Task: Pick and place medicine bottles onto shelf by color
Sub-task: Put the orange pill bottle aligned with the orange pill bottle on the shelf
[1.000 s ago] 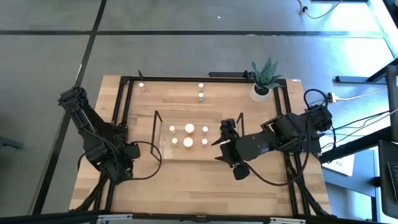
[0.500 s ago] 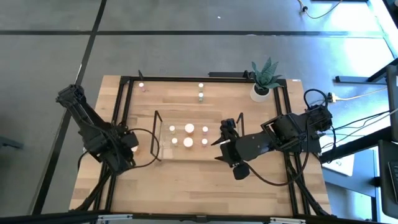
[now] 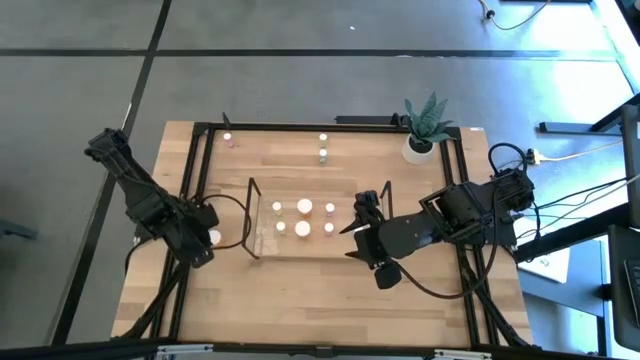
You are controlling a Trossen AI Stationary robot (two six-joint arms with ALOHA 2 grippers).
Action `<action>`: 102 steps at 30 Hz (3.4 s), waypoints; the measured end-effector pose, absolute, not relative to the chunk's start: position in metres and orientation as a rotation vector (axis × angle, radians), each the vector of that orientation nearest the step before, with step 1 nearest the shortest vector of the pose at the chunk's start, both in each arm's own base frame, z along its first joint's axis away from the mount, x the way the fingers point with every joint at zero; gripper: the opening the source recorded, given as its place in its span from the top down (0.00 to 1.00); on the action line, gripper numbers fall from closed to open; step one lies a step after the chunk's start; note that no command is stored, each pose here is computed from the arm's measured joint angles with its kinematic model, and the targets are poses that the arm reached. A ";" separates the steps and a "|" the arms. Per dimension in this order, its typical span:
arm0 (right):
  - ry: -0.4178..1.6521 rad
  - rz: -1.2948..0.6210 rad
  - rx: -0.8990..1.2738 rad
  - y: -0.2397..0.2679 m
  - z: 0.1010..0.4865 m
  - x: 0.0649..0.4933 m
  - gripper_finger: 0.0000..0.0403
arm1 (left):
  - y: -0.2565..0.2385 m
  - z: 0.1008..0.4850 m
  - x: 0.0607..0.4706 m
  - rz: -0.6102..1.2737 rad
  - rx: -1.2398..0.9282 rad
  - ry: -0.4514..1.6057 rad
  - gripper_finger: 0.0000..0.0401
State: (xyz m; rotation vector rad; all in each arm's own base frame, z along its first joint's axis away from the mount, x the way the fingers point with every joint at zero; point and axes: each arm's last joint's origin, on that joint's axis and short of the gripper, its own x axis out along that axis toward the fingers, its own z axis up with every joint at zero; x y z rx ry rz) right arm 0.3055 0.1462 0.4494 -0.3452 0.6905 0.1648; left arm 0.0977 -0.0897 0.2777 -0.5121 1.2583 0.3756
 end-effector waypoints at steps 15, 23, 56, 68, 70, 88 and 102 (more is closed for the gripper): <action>0.690 0.156 -0.321 0.146 0.450 0.306 0.46 | -0.084 0.242 0.099 0.435 -0.475 1.297 0.63; 0.681 0.079 -0.316 0.145 0.449 0.308 0.46 | -0.084 0.242 0.102 0.413 -0.513 1.319 0.63; 0.681 0.074 -0.321 0.146 0.448 0.310 0.46 | -0.083 0.240 0.103 0.400 -0.481 1.317 0.63; 0.681 0.073 -0.322 0.146 0.448 0.310 0.46 | -0.081 0.220 0.100 0.420 -0.449 1.343 0.34; 0.681 0.073 -0.321 0.146 0.448 0.310 0.46 | -0.081 0.217 0.101 0.427 -0.445 1.341 0.29; 0.678 0.073 -0.321 0.146 0.448 0.310 0.46 | -0.078 0.196 0.127 0.613 -0.404 1.425 0.22; 0.678 0.073 -0.321 0.146 0.448 0.310 0.46 | -0.084 0.189 0.137 0.571 -0.452 1.459 0.22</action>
